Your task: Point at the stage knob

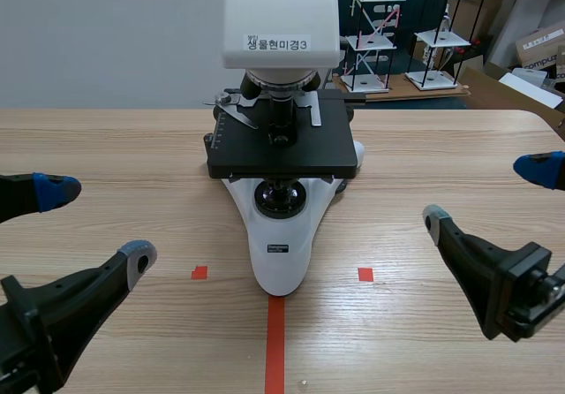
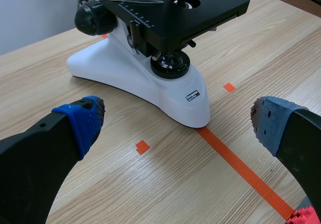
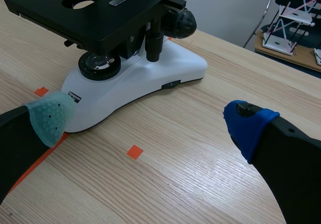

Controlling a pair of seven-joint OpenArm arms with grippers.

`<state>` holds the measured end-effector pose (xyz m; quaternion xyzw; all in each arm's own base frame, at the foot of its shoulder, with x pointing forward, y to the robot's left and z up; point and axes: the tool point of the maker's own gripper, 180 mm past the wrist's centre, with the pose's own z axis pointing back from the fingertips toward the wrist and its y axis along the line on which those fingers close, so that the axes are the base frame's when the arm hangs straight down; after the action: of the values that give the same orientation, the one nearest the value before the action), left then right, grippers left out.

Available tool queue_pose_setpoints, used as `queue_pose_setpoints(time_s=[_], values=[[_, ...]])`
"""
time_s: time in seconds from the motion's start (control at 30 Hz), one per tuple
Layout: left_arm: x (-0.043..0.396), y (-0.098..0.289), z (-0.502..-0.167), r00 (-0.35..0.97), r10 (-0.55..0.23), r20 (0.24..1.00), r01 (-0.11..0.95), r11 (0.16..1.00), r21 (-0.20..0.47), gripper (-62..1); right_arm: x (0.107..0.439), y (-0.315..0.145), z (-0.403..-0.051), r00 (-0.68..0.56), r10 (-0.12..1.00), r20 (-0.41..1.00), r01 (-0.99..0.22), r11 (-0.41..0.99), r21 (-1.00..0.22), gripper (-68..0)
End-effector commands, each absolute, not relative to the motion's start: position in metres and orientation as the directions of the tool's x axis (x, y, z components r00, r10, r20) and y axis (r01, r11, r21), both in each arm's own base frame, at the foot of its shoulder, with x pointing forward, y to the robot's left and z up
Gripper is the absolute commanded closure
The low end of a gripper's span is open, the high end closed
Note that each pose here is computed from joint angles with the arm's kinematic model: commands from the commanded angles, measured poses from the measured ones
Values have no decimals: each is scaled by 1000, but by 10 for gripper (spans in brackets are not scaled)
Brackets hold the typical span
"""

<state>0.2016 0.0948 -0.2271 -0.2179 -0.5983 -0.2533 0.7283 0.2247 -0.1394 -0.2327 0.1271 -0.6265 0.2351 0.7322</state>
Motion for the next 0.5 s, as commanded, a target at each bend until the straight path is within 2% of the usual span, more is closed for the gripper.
queue_pose_setpoints(time_s=[0.0,0.1,0.17,0.3,0.47], values=[[203,92,-216,123,-85,989,631,776,-12,-619,227,-138,-224,75,183,980,-509,852,-120,-679],[203,92,-216,123,-85,989,631,776,-12,-619,227,-138,-224,75,182,980,-509,852,-120,-676],[203,92,-216,123,-85,989,631,776,-12,-619,227,-138,-224,75,182,980,-509,852,-120,-648],[203,92,-216,123,-85,989,631,776,-12,-619,228,-139,-224,73,181,981,-507,854,-120,-533],[203,92,-216,123,-85,989,631,776,-12,-620,237,-153,-232,70,175,982,-477,871,-121,-355]])
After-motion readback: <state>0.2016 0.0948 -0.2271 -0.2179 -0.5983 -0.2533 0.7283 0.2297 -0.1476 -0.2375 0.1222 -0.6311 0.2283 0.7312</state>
